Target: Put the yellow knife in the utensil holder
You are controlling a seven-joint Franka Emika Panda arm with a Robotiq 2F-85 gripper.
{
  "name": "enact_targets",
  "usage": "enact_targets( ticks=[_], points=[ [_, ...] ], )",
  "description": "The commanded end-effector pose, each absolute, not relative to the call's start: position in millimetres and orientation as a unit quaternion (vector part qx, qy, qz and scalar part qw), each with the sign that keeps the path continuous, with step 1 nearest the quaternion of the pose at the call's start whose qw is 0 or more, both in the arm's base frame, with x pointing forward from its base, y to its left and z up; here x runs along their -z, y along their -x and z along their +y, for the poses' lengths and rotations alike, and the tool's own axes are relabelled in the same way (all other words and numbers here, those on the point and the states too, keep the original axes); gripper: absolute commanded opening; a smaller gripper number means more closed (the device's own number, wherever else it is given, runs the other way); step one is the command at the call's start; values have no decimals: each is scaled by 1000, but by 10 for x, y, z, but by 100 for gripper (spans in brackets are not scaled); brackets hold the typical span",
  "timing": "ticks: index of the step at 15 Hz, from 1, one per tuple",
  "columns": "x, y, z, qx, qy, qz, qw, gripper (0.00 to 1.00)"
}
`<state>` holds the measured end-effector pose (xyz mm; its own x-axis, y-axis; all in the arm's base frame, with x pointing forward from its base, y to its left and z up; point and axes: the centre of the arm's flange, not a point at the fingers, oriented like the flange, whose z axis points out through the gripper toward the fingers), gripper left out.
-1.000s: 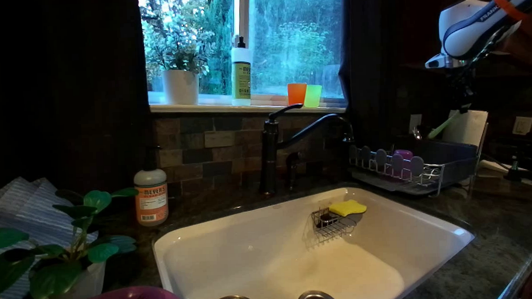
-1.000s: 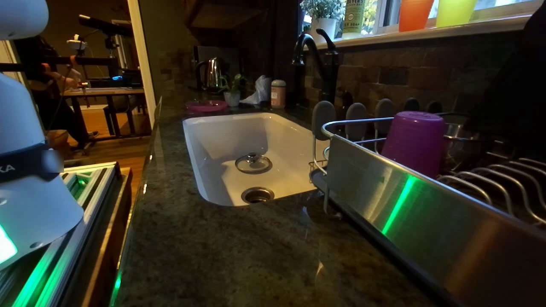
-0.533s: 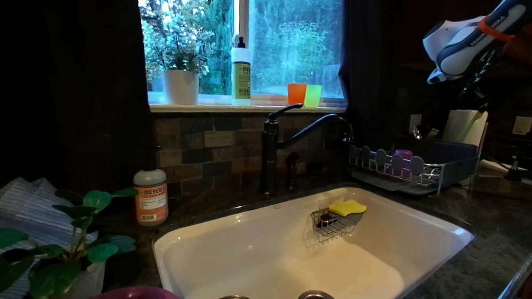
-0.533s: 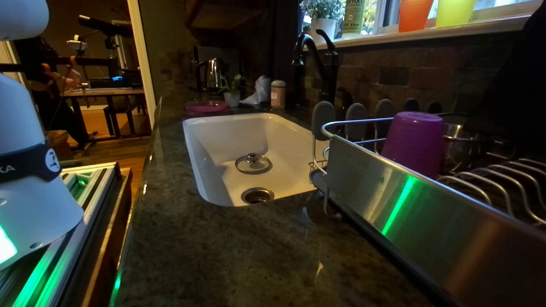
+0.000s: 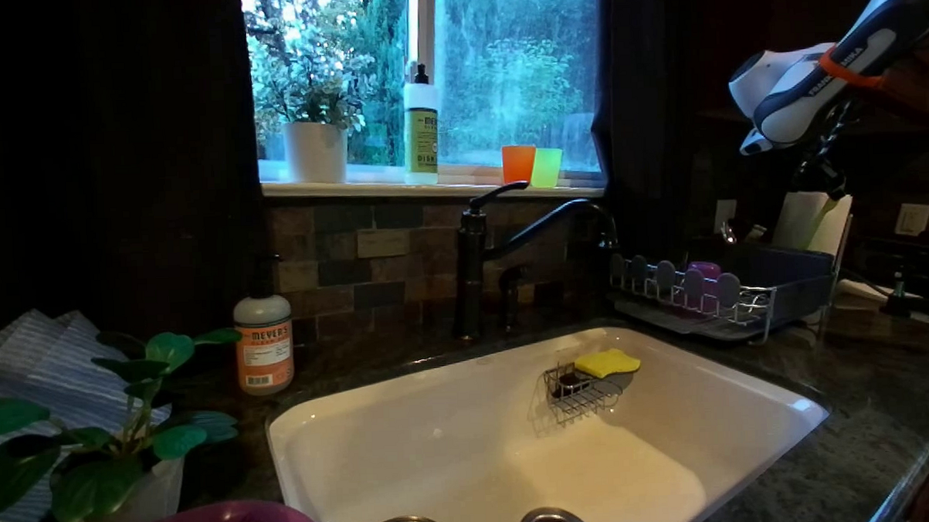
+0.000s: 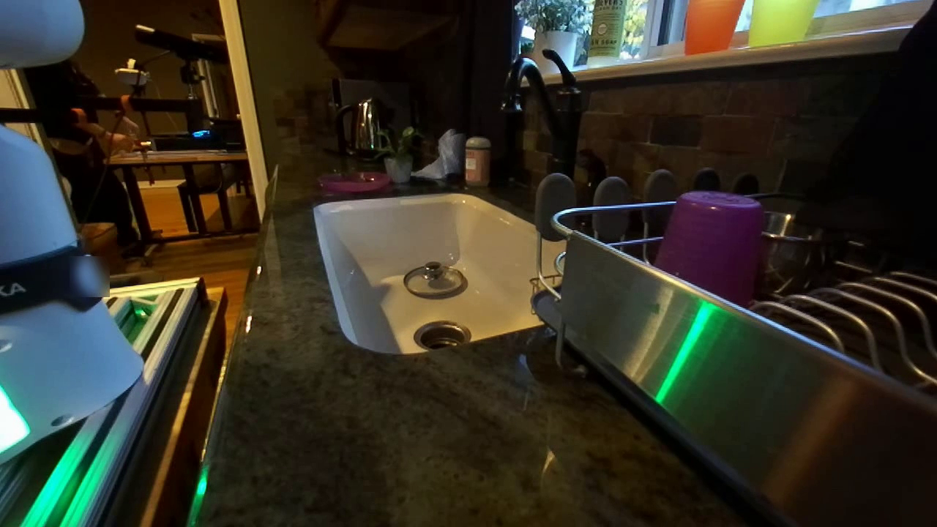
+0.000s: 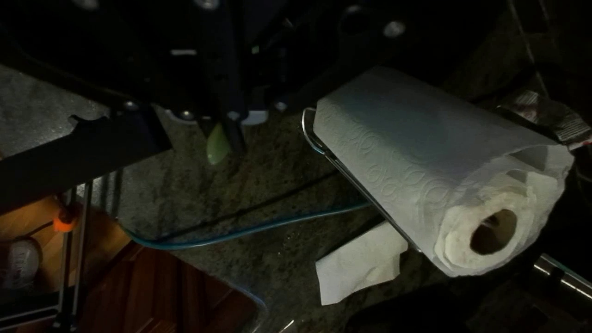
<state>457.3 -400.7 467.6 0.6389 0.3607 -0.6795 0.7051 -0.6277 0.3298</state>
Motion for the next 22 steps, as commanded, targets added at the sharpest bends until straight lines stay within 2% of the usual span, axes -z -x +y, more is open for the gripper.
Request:
enact_targets(
  ticks=[1, 2, 4, 10, 11, 12, 13, 14, 17, 21, 22],
  points=[
    [-4542, -4709, -4041, 276, -853, 337, 288, 29],
    [-4505, -4724, -4041, 272, -854, 341, 284, 30],
    [-4445, -4738, -4055, 268, -857, 341, 277, 43],
    [-4637, -4727, -4013, 257, -865, 330, 278, 90],
    [-4678, -4733, -4008, 253, -867, 329, 278, 46],
    [-4715, -4737, -3997, 249, -869, 327, 276, 51],
    [-4748, -4740, -3980, 245, -869, 328, 279, 94],
    [-4789, -4748, -3954, 239, -869, 330, 280, 90],
    [-4984, -4878, -3578, 159, -871, 372, 278, 100],
    [-5077, -5141, -2581, 70, -848, 432, 301, 100],
    [-5133, -5246, -3055, 107, -856, 405, 304, 100]
  ],
)
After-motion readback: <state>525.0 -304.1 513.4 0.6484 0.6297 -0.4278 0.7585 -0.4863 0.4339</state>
